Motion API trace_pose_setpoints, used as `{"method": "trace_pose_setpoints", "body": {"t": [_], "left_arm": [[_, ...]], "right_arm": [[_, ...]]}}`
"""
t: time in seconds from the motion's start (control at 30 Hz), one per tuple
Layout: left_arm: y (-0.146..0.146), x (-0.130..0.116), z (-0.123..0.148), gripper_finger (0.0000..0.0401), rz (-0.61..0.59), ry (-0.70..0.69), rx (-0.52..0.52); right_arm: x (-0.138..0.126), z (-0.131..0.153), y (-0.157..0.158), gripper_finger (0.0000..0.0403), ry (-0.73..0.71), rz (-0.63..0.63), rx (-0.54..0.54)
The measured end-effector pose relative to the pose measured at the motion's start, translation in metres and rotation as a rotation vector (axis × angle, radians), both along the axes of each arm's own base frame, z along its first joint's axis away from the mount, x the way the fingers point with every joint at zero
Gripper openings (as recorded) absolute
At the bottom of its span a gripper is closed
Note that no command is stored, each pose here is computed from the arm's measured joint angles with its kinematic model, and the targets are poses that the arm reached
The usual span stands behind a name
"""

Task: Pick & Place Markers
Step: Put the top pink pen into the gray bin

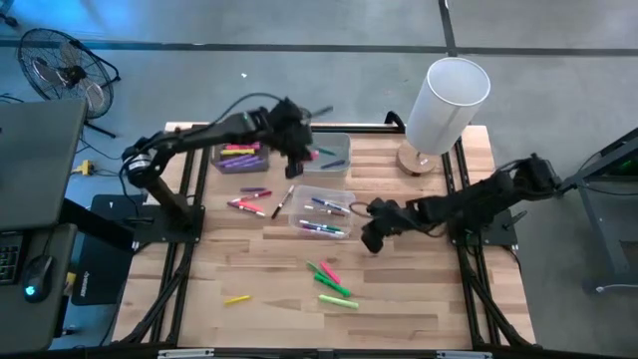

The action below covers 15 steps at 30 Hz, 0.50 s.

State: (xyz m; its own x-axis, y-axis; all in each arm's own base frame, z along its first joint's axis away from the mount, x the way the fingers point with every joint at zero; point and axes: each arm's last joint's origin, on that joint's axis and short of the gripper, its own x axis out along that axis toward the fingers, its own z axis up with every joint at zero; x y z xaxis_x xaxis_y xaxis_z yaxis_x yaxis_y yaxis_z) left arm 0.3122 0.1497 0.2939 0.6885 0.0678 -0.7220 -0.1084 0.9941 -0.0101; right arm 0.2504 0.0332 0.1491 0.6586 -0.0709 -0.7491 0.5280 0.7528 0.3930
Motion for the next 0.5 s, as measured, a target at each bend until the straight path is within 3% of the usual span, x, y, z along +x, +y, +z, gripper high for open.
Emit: {"method": "trace_pose_setpoints", "body": {"t": [0.1, 0.2, 0.37, 0.5], "left_arm": [[0.029, 0.003, -0.008, 0.003, 0.01, -0.07, 0.002], [0.045, 0.005, -0.026, 0.003, 0.014, -0.055, -0.038], [0.061, 0.021, -0.039, 0.0031, 0.067, 0.003, 0.024], [0.069, 0.031, -0.035, 0.0055, 0.085, 0.016, 0.073]], "right_arm": [[0.0, 0.0, -0.018, 0.0002, 0.015, -0.039, 0.012], [-0.001, 0.0, -0.033, 0.0001, 0.029, -0.081, 0.019], [-0.002, 0.0, -0.049, 0.0001, 0.036, -0.128, 0.043], [-0.003, -0.001, -0.058, 0.0001, 0.044, -0.16, 0.042]]}}
